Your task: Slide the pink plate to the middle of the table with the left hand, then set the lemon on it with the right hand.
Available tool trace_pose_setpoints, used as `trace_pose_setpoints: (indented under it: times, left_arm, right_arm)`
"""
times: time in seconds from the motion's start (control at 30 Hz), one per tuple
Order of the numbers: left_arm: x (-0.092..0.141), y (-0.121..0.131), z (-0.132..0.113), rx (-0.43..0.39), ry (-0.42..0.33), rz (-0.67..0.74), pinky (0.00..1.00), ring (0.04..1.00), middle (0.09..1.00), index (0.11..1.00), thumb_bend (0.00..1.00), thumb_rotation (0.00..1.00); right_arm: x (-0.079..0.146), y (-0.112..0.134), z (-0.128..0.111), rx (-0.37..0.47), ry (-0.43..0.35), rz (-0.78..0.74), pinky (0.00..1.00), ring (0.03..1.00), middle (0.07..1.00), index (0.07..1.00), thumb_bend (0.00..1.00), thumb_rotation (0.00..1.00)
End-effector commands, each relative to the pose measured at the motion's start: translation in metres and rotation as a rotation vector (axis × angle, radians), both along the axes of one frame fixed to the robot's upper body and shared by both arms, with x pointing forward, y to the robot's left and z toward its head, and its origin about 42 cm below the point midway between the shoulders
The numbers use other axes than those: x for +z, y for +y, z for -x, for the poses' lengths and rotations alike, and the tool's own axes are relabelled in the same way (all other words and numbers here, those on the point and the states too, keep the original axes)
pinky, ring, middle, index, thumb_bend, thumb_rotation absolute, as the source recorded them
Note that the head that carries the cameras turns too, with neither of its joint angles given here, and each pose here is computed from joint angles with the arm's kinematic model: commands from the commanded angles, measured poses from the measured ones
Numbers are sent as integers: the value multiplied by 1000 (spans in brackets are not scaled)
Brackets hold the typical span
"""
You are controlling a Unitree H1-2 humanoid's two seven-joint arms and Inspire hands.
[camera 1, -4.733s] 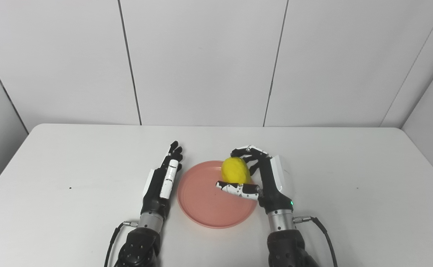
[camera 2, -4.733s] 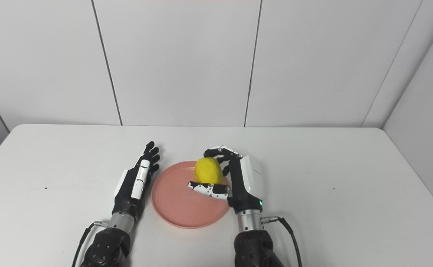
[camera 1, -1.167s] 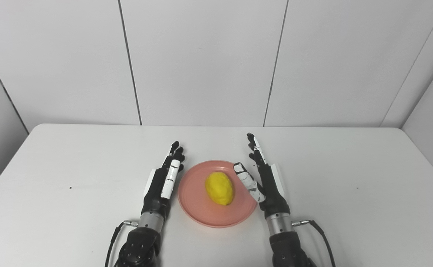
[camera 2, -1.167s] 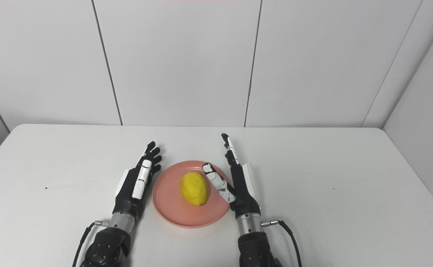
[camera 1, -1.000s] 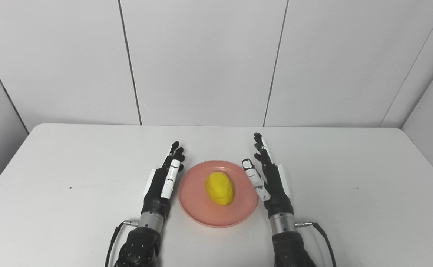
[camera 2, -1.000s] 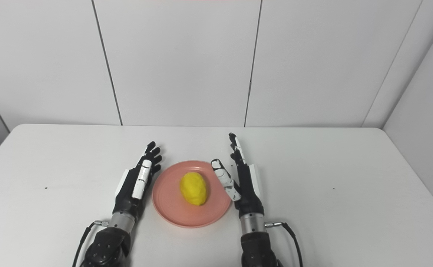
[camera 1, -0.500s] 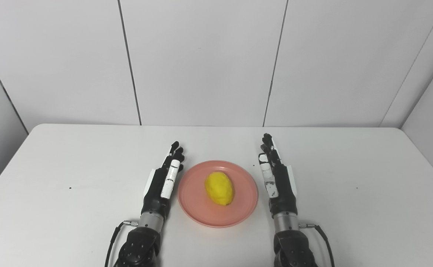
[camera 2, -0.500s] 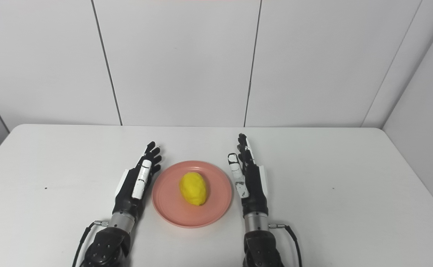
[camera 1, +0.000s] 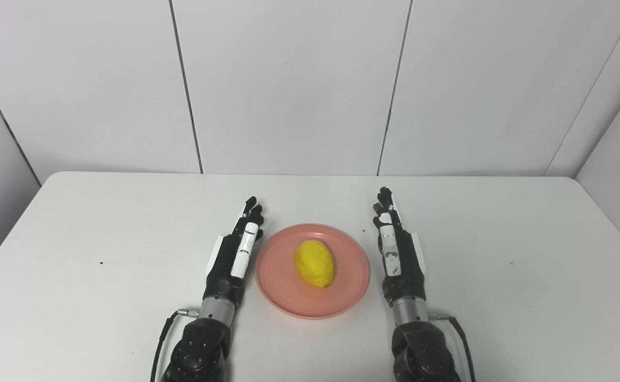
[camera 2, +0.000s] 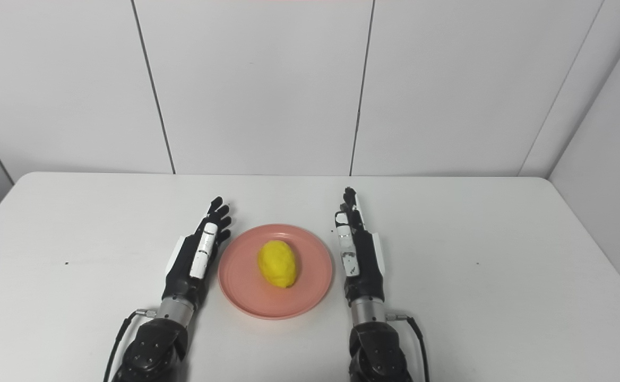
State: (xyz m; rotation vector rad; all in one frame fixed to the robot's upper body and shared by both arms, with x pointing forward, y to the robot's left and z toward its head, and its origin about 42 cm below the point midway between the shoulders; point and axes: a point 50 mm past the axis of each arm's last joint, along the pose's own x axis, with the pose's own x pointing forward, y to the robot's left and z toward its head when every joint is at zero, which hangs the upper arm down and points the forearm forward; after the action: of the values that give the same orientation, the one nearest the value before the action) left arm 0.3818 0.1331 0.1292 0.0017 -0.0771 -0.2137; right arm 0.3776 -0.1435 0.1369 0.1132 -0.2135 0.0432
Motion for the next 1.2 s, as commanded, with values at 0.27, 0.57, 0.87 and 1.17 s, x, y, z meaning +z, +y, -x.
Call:
trace_pose_setpoints:
  times: [0.27,0.57,0.87,1.17]
  left_arm:
    - [6,-8,-3,10,-27,17,954,963,983,987,562,1000]
    - [6,-9,-4,36,-35,13,997,998,1000,1000,560,1000]
    - [5,-10,-5,56,-42,31,1000,1000,1000,1000,541,1000]
    - [4,-9,-5,64,-40,23,1000,1000,1000,1000,546,1000]
  right_arm:
    - [-1,2,-2,23,30,-25,1000,1000,1000,1000,617,1000]
    - [-3,2,-6,27,35,-22,1000,1000,1000,1000,625,1000]
    - [-4,2,-6,9,54,-28,1000,1000,1000,992,609,1000]
    - [-3,3,-6,3,47,-30,1000,992,997,985,591,1000]
